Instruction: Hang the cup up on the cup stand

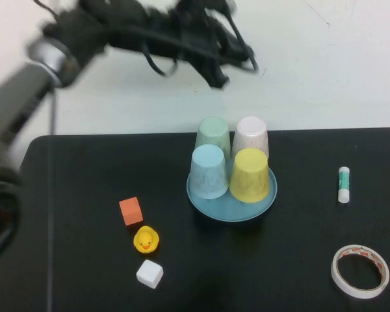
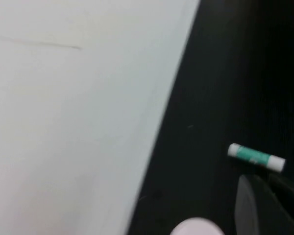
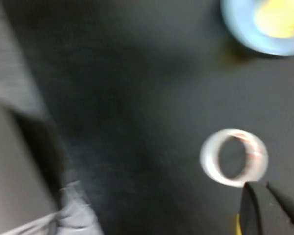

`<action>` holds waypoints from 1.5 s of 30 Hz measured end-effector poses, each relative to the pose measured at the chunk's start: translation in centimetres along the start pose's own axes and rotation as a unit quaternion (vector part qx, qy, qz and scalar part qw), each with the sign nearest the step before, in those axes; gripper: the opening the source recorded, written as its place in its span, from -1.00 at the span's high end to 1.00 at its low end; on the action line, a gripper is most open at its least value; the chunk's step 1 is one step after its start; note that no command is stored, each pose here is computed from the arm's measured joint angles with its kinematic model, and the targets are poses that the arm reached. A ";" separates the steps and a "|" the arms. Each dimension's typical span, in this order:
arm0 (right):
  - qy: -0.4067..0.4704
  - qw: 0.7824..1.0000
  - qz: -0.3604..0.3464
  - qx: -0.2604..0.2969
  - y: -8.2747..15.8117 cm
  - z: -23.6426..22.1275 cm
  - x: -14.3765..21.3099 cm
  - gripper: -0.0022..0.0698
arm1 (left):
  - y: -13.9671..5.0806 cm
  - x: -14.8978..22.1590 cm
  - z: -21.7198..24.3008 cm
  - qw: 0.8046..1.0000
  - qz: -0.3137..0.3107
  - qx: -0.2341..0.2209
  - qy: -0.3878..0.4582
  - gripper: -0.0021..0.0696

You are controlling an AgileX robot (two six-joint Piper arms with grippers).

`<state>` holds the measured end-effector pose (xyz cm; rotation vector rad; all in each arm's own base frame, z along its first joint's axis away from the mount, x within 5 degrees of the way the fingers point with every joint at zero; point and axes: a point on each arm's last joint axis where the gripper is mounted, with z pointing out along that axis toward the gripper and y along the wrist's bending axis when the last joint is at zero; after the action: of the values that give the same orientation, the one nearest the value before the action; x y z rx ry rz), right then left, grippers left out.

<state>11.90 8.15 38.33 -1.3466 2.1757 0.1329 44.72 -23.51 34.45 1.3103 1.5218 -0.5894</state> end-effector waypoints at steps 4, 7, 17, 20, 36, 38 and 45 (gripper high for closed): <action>-0.008 0.996 0.011 0.086 -0.2 -2.1 1.8 0.92 | -0.6 -4.8 -5.4 0.998 0.023 -0.059 0.027 0.93; -0.021 0.989 0.022 0.141 0.0 -2.5 3.5 0.92 | -1.7 -8.3 -9.9 0.992 0.030 -0.111 0.048 0.94; -0.125 0.968 0.089 0.199 2.4 1.4 8.7 0.92 | -9.2 -13.0 -23.2 0.966 0.014 -0.239 0.094 0.94; -0.128 0.966 0.117 0.193 3.1 2.7 10.1 0.92 | -12.3 -12.4 -25.9 0.965 0.007 -0.246 0.093 0.94; -0.101 0.967 0.153 0.175 4.3 5.8 12.7 0.93 | -24.7 -1.7 -30.9 0.950 -0.035 -0.305 0.054 0.94; -0.101 0.968 0.153 0.175 4.3 5.8 12.7 0.94 | -25.8 -0.3 -31.0 0.951 -0.043 -0.302 0.057 0.94; -0.101 0.968 0.153 0.175 4.3 5.8 12.7 0.94 | -27.6 4.1 -29.7 0.952 -0.077 -0.282 0.091 0.94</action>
<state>6.50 2.32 26.08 -0.7660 2.0981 0.0008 8.64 -4.60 35.53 0.8231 1.7847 -0.1031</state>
